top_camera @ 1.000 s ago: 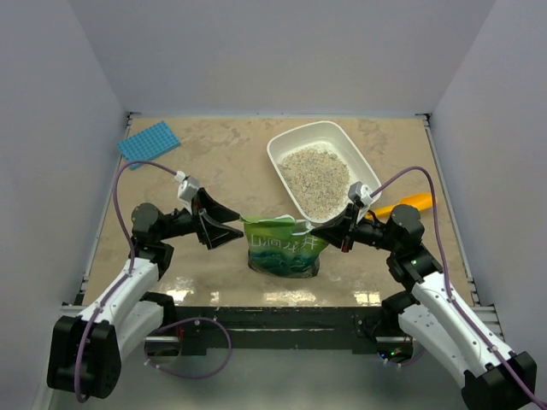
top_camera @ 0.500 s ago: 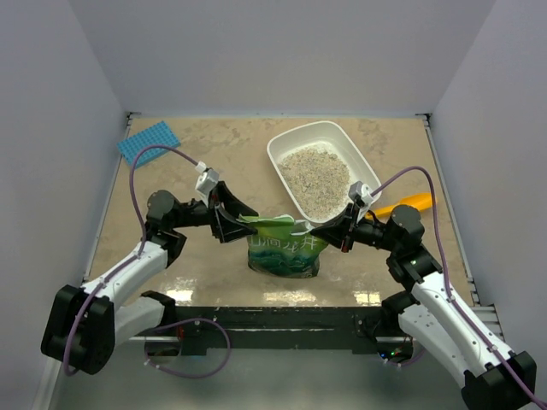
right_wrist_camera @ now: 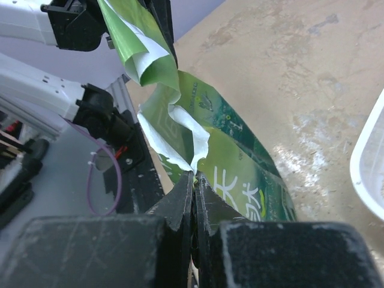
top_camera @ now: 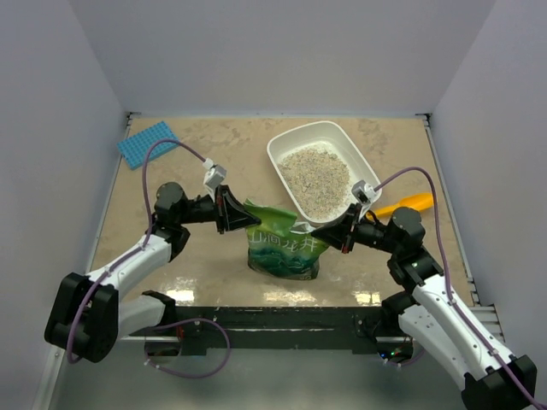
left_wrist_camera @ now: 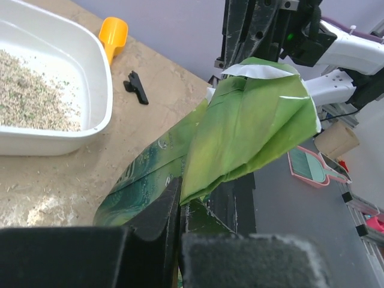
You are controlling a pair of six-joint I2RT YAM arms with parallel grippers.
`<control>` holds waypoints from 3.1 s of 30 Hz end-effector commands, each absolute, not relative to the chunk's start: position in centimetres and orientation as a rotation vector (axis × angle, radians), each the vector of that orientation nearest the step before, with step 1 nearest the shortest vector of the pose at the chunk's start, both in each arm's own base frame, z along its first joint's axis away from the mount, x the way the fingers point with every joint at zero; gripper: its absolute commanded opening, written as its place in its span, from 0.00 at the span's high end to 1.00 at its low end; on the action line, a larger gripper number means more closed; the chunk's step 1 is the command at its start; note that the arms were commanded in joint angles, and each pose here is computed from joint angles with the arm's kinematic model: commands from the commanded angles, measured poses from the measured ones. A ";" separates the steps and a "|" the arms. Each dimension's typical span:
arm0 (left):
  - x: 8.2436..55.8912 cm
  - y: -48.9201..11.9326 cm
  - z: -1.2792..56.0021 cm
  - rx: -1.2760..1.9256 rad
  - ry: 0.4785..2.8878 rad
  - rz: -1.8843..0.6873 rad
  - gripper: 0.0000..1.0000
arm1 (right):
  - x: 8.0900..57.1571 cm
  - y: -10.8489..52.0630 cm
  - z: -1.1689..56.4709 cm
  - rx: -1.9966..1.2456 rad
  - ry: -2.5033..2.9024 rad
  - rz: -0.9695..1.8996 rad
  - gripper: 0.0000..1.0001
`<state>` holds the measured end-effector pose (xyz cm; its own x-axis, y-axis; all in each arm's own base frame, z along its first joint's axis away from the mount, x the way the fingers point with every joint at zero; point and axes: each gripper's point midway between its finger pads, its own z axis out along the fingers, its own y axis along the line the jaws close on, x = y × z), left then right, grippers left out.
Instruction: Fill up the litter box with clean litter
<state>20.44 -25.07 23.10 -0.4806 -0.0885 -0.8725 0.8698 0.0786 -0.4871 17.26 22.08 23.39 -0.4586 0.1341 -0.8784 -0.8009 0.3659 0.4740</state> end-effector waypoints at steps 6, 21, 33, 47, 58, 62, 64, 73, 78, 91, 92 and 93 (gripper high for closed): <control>20.5 -24.4 26.2 0.740 1.704 -1.450 1.00 | 15.8 22.5 22.2 -0.279 2.011 1.482 1.00; 13.1 -22.6 19.9 0.599 2.031 -1.706 1.00 | 12.0 21.4 18.5 0.201 2.210 1.693 1.00; 11.3 -20.9 18.9 0.322 2.184 -1.850 1.00 | 10.8 20.4 17.6 0.338 2.217 1.692 1.00; 12.0 -20.9 16.3 0.259 2.303 -1.820 1.00 | 17.2 19.6 31.2 -0.627 1.885 1.017 0.44; 13.3 -21.2 16.4 0.242 2.346 -1.804 1.00 | 12.2 28.5 30.9 -1.071 1.789 1.075 0.44; 13.6 -21.3 16.4 0.235 2.359 -1.803 1.00 | 9.5 32.7 26.2 -1.238 1.894 0.825 0.41; 13.6 -21.3 16.3 0.228 2.367 -1.802 1.00 | 9.1 33.5 25.1 -1.268 1.899 0.686 0.40; 13.7 -21.2 16.0 0.229 2.373 -1.792 1.00 | 10.7 32.9 25.8 -1.205 1.825 0.426 0.39; 13.7 -21.3 16.0 0.228 2.374 -1.793 1.00 | 10.3 32.7 24.0 -1.296 1.835 0.349 0.41; 13.7 -21.3 15.8 0.223 2.407 -1.794 1.00 | 9.1 32.6 21.0 -1.398 1.842 0.314 0.40; 13.7 -21.3 15.8 0.226 2.406 -1.791 1.00 | 9.1 32.6 20.7 -1.406 1.846 0.307 0.40; 13.7 -21.3 15.8 0.228 2.405 -1.790 1.00 | 9.1 32.6 20.2 -1.420 1.850 0.295 0.40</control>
<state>12.46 -21.38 17.07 -0.9847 0.0751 -0.1571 0.1694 0.2040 -0.9642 8.87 32.93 21.49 -0.1023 -0.6823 -0.7239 -0.9023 0.3700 -0.2212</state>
